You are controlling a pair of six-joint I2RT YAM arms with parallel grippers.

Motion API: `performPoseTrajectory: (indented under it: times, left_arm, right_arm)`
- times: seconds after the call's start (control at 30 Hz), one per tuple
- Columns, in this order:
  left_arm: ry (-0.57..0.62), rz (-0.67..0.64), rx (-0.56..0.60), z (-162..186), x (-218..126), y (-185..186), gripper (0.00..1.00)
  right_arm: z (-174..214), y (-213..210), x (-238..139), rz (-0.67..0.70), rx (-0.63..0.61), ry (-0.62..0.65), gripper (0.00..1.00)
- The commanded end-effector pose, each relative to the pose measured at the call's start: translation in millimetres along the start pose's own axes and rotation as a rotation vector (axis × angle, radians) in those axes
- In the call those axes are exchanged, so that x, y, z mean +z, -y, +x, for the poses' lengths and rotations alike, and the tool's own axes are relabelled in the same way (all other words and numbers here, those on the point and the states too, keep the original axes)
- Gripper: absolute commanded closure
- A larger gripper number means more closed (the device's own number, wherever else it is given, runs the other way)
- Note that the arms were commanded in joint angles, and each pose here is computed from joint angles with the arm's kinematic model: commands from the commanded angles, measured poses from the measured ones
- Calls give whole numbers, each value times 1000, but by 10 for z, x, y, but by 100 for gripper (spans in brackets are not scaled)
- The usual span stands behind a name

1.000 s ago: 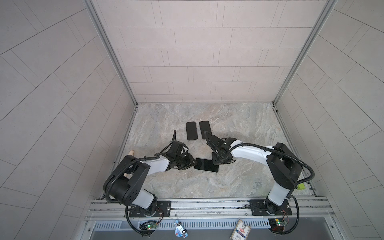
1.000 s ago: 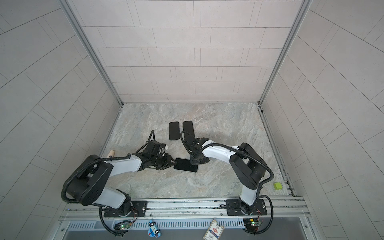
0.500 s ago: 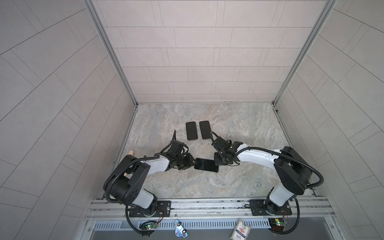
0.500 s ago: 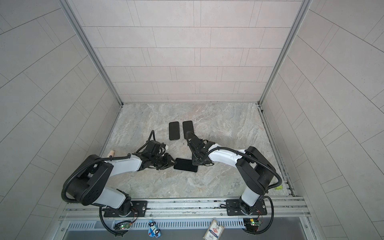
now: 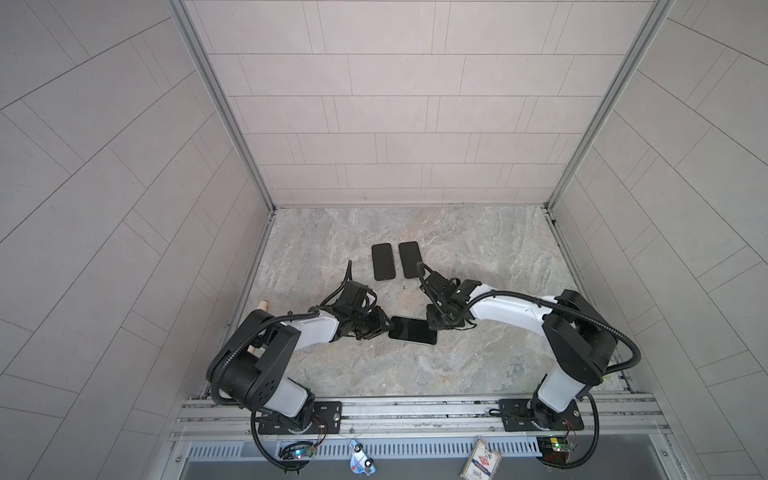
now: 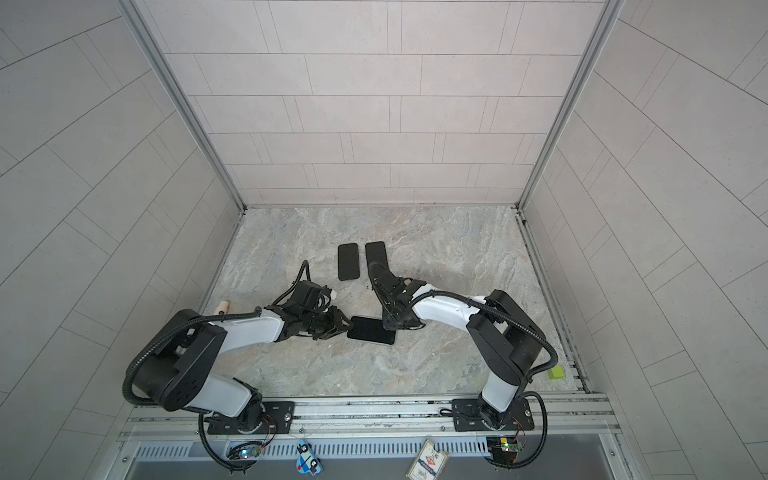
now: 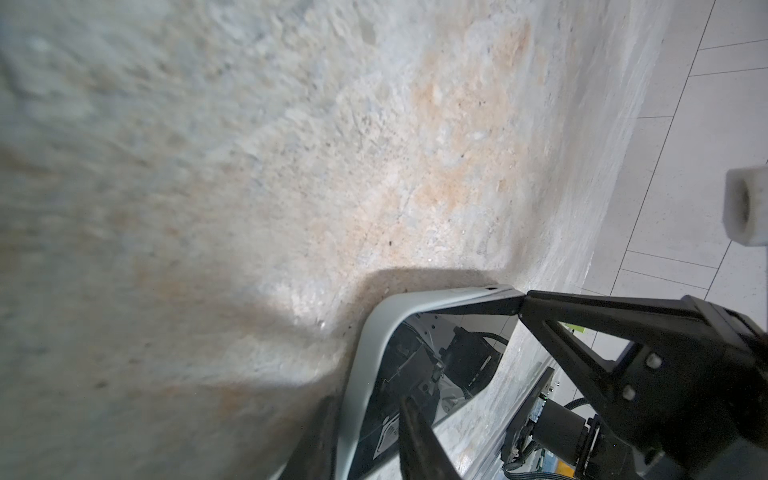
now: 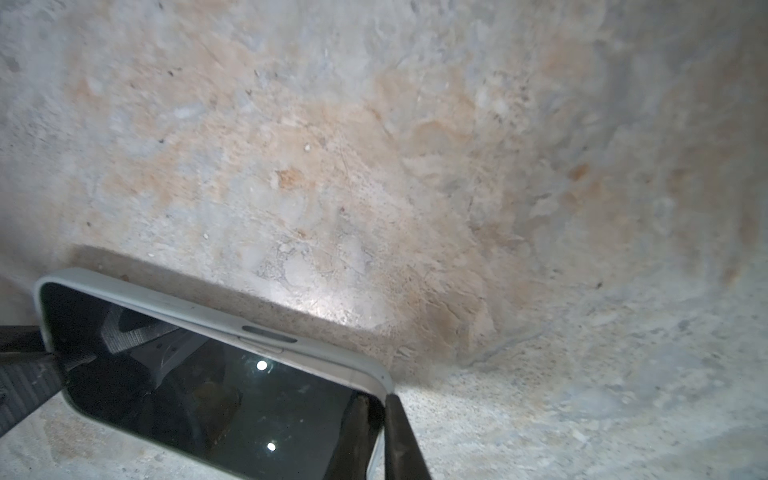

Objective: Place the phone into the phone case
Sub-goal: 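Pinch the case rim at the phone's far corner with the right gripper, then open the left gripper and lift it off the case's near end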

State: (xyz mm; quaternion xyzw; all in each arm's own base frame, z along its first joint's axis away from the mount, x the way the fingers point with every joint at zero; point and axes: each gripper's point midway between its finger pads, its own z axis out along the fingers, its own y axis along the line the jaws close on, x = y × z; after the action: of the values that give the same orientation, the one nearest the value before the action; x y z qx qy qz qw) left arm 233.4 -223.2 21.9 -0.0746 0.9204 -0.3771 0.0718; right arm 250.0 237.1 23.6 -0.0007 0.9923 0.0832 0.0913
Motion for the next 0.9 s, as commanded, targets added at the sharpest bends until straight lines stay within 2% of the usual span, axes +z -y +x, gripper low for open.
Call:
performPoseTrajectory:
  times: [0.0, 0.17, 0.77, 0.87]
  left_arm:
    - [-10, 14, 11, -18, 27, 57, 68]
    - [-8, 13, 11, -13, 17, 55, 68]
    - [-4, 15, 11, -9, 9, 55, 68]
    - [-2, 15, 13, -10, 7, 57, 68]
  right_arm:
    - [307, -34, 488, -27, -3, -131, 88]
    - [415, -116, 715, -45, 27, -211, 91]
    - [386, -124, 656, -28, 6, -169, 89]
    - [333, -134, 565, -34, -3, -131, 87]
